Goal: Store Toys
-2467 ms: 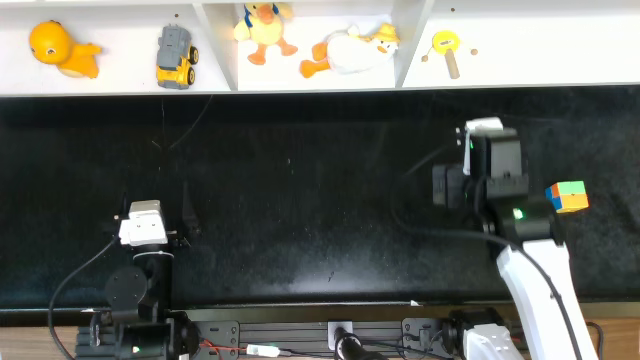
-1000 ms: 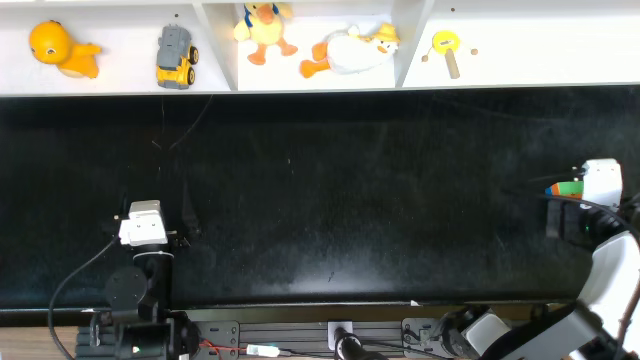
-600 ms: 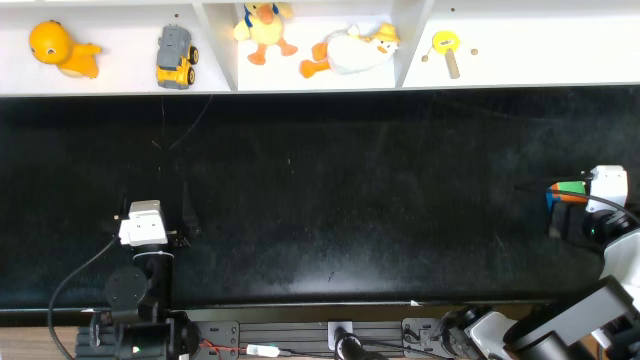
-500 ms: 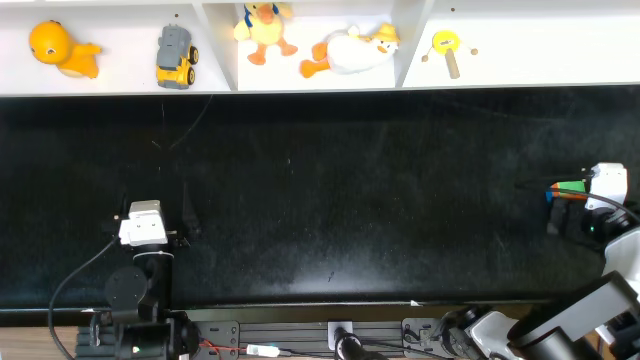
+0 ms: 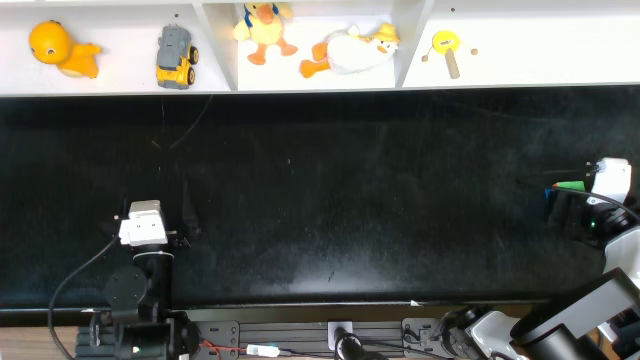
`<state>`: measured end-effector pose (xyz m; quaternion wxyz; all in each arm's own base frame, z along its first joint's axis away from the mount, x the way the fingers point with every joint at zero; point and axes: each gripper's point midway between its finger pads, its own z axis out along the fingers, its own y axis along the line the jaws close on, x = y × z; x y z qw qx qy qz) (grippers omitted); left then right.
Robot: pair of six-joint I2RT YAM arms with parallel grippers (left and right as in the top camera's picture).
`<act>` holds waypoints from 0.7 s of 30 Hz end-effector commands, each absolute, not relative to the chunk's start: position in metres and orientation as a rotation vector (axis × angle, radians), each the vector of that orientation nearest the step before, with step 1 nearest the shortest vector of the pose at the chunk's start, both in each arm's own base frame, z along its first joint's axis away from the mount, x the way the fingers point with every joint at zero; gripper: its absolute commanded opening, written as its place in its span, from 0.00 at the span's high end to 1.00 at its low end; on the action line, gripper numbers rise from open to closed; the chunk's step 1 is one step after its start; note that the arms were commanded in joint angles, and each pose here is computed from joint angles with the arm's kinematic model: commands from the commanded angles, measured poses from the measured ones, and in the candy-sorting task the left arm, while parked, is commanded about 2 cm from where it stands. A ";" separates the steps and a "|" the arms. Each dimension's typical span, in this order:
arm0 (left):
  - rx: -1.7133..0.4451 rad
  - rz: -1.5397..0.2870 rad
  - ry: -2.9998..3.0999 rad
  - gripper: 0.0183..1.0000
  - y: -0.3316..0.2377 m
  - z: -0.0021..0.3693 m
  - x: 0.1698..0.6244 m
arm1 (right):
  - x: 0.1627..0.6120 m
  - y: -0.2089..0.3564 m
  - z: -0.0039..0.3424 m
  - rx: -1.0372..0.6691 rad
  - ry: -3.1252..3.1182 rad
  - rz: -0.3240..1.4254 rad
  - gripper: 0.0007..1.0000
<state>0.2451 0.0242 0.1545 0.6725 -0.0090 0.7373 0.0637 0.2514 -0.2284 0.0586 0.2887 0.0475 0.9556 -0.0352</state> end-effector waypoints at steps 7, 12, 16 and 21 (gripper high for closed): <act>-0.012 0.131 1.652 0.00 0.021 0.156 0.245 | 0.256 -0.222 0.048 0.122 2.590 -0.077 0.13; -0.012 0.131 1.652 0.00 0.021 0.156 0.245 | 0.258 -0.219 0.047 0.141 2.593 -0.067 0.27; -0.012 0.131 1.652 0.00 0.021 0.156 0.245 | 0.258 -0.219 0.046 0.157 2.601 -0.074 0.47; -0.012 0.131 1.652 0.00 0.021 0.156 0.245 | 0.262 -0.219 0.055 0.194 2.576 -0.083 0.51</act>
